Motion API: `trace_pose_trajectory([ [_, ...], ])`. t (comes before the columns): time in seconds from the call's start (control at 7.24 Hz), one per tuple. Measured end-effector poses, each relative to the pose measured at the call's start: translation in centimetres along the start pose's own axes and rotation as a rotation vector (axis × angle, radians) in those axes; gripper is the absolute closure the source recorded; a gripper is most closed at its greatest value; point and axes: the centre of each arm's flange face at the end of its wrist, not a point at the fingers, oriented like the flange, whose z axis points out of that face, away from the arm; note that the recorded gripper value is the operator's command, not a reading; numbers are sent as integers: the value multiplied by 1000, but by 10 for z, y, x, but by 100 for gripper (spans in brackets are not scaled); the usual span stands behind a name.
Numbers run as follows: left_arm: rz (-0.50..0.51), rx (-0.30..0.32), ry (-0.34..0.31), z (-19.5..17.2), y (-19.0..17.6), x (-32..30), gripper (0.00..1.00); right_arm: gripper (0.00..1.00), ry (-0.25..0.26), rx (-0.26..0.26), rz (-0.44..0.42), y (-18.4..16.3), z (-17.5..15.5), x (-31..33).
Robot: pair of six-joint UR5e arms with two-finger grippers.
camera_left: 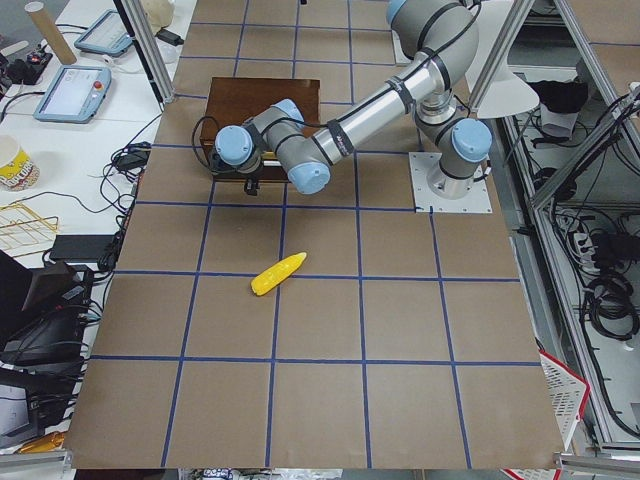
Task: Open drawer and put corn inside
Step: 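Align the left gripper with the white handle and grasp it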
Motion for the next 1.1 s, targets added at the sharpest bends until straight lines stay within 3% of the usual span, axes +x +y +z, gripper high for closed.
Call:
trace_pose_trajectory([
  [1.1, -18, -41, 32, 18, 0, -9, 0, 0, 0, 0, 0, 0, 0, 0],
])
